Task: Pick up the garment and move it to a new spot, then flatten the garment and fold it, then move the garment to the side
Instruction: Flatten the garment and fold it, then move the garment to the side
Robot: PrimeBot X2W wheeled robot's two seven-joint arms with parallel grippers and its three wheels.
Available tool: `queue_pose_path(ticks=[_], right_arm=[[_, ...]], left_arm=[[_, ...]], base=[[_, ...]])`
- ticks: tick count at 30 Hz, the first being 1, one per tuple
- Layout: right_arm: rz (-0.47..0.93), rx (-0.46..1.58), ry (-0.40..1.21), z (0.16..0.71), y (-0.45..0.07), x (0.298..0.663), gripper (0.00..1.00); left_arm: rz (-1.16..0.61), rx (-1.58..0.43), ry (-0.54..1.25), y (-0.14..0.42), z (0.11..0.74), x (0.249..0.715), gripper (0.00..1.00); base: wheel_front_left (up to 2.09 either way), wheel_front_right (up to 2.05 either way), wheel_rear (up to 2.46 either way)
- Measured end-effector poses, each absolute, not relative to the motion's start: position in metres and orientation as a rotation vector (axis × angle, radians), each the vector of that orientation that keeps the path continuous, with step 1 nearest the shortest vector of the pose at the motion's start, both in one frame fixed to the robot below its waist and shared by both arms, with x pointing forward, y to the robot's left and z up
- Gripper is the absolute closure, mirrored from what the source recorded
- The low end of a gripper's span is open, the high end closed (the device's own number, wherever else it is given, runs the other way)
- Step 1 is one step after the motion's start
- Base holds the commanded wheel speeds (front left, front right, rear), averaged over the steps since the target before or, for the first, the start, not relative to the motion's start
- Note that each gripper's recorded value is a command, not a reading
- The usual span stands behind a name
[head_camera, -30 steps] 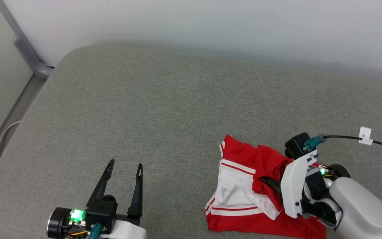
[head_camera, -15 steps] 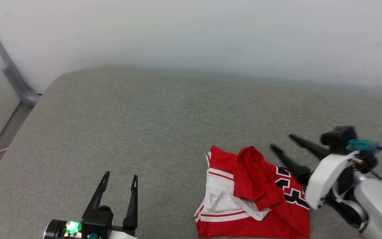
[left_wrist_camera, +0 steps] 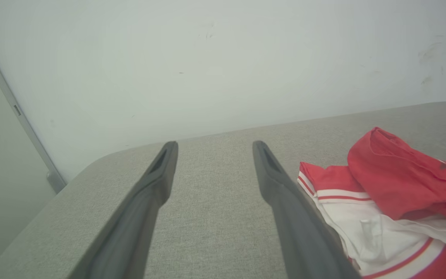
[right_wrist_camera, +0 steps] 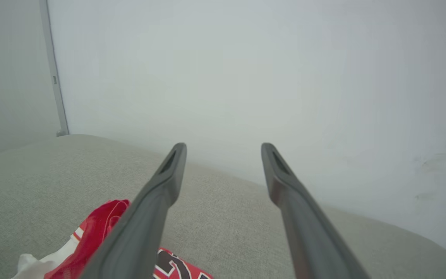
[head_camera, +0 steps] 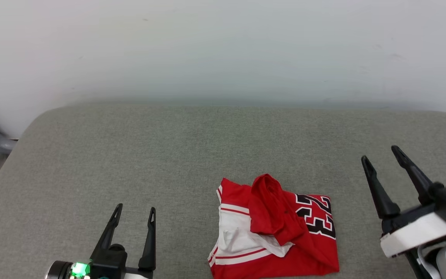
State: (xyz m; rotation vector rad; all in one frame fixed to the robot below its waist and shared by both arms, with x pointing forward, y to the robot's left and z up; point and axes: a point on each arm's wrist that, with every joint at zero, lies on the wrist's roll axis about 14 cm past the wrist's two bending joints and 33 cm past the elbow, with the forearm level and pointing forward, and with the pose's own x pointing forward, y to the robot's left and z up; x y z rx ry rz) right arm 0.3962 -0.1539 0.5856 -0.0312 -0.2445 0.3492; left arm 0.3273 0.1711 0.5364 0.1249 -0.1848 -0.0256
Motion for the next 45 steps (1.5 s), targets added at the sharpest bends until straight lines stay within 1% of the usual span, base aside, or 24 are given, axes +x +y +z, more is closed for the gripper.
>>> queue_pose_path(ticks=[3,11,16,20,25,38,40,45], right_arm=[[0.298,-0.066,-0.284,0.588,-0.162,0.382,0.0],[0.149,0.041,-0.288,0.574,-0.174,0.348,0.0],[0.101,0.066,-0.254,0.56,-0.18,0.333,0.0],[0.094,0.071,-0.23,0.551,-0.178,0.326,0.0],[0.112,0.062,-0.201,0.542,-0.17,0.324,0.0],[0.121,0.04,-0.194,0.541,-0.168,0.327,0.0],[0.129,0.005,-0.211,0.547,-0.172,0.332,0.0],[0.13,-0.085,-0.307,0.583,-0.193,0.356,0.0]], left_arm=[[-0.034,0.128,-0.188,0.17,0.537,0.326,0.0],[-0.053,0.13,-0.193,0.166,0.538,0.319,0.0],[-0.063,0.132,-0.18,0.164,0.533,0.314,0.0],[-0.07,0.131,-0.164,0.162,0.528,0.31,0.0],[-0.064,0.127,-0.153,0.164,0.525,0.309,0.0],[-0.05,0.123,-0.141,0.168,0.521,0.307,0.0],[-0.048,0.121,-0.139,0.168,0.521,0.307,0.0],[-0.047,0.117,-0.135,0.168,0.52,0.308,0.0]], base=[[0.0,0.0,0.0],[0.0,0.0,0.0],[0.0,0.0,0.0],[0.0,0.0,0.0],[0.0,0.0,0.0],[0.0,0.0,0.0],[0.0,0.0,0.0],[0.0,0.0,0.0]])
